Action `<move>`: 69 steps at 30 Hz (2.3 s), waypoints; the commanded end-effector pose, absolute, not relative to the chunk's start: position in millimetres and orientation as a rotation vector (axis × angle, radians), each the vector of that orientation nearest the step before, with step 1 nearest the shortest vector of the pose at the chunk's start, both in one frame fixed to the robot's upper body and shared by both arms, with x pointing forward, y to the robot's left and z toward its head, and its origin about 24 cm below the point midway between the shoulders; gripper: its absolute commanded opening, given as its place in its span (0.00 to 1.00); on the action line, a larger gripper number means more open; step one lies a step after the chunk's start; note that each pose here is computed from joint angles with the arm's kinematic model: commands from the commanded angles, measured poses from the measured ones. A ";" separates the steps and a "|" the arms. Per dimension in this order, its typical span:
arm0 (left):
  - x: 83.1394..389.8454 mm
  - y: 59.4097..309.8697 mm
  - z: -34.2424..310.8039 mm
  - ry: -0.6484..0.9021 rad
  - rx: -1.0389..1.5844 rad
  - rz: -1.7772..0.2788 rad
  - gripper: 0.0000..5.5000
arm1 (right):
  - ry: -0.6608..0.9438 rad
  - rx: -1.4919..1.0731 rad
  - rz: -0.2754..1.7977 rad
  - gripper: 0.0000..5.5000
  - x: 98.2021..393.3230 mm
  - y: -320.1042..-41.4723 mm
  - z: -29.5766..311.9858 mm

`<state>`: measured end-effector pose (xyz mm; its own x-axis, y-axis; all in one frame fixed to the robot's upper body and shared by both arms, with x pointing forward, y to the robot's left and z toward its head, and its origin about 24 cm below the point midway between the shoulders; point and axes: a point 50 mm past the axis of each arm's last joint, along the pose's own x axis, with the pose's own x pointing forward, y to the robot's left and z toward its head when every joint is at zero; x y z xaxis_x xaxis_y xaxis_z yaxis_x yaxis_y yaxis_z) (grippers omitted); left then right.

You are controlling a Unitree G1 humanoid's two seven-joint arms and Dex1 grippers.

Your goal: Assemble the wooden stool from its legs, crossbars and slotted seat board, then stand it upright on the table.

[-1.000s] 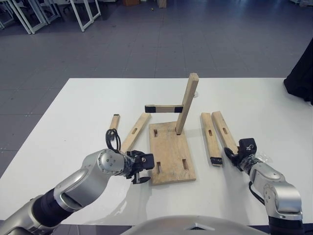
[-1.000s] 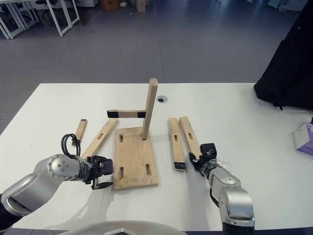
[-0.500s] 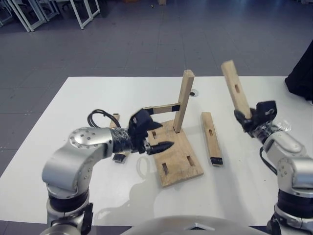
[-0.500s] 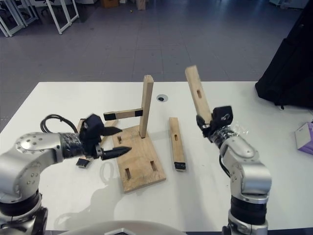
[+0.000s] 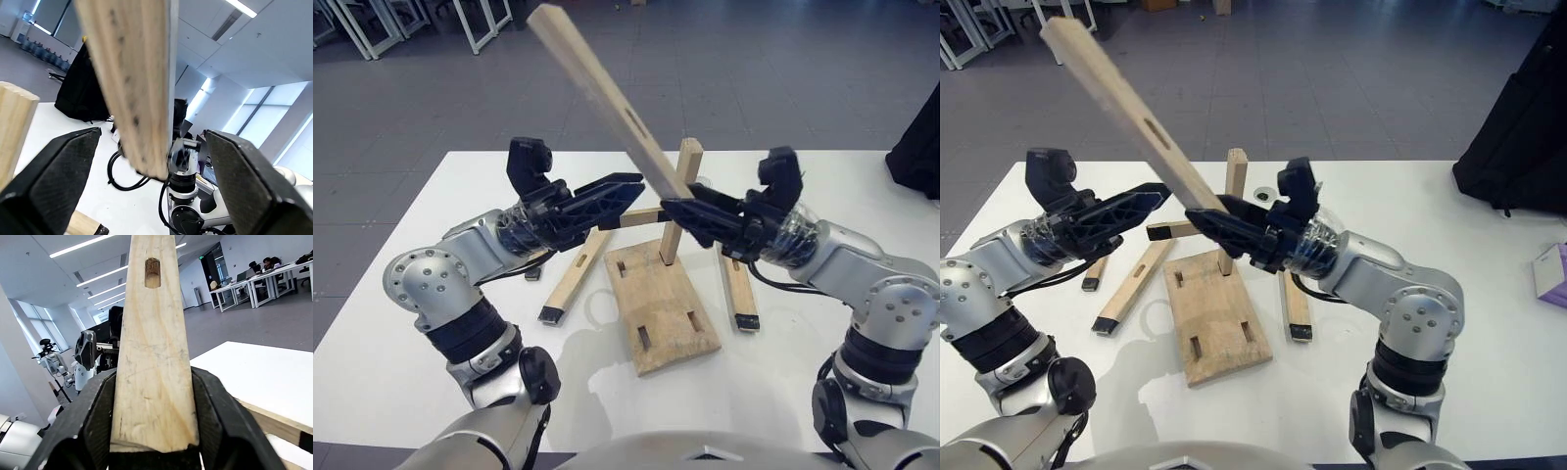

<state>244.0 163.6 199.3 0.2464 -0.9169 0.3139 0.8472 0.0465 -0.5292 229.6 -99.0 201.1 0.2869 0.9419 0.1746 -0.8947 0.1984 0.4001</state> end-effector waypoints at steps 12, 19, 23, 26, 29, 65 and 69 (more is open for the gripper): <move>232.3 175.8 211.7 0.087 -0.832 -1.592 0.43 | 0.222 0.552 1.418 0.37 219.5 -89.2 194.3; 233.1 178.1 210.3 0.096 -0.830 -1.571 0.42 | 0.225 0.600 1.452 0.43 214.5 -88.9 199.5; 241.1 184.6 208.3 0.084 -0.823 -1.483 0.37 | 0.231 0.594 1.505 0.56 206.4 -98.0 206.7; 245.1 197.6 210.1 0.058 -0.800 -1.407 0.37 | 0.231 0.566 1.447 0.66 206.1 -122.9 212.2; 247.0 215.4 212.6 0.014 -0.734 -1.275 0.37 | 0.354 0.330 1.121 0.68 214.2 -136.9 177.7; 257.7 228.2 123.3 -0.025 -0.289 -0.905 0.37 | 0.495 -0.530 0.972 0.68 185.7 -133.1 86.7; 259.3 225.4 122.9 -0.030 -0.281 -0.926 0.37 | 0.594 -0.616 0.992 0.68 181.9 -142.6 71.2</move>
<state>256.5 227.4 118.8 0.6191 -0.7729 0.1393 0.7765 0.5757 -0.2562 182.8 -135.8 79.8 0.4387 0.6186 -0.6518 -0.8848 0.4240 -0.1932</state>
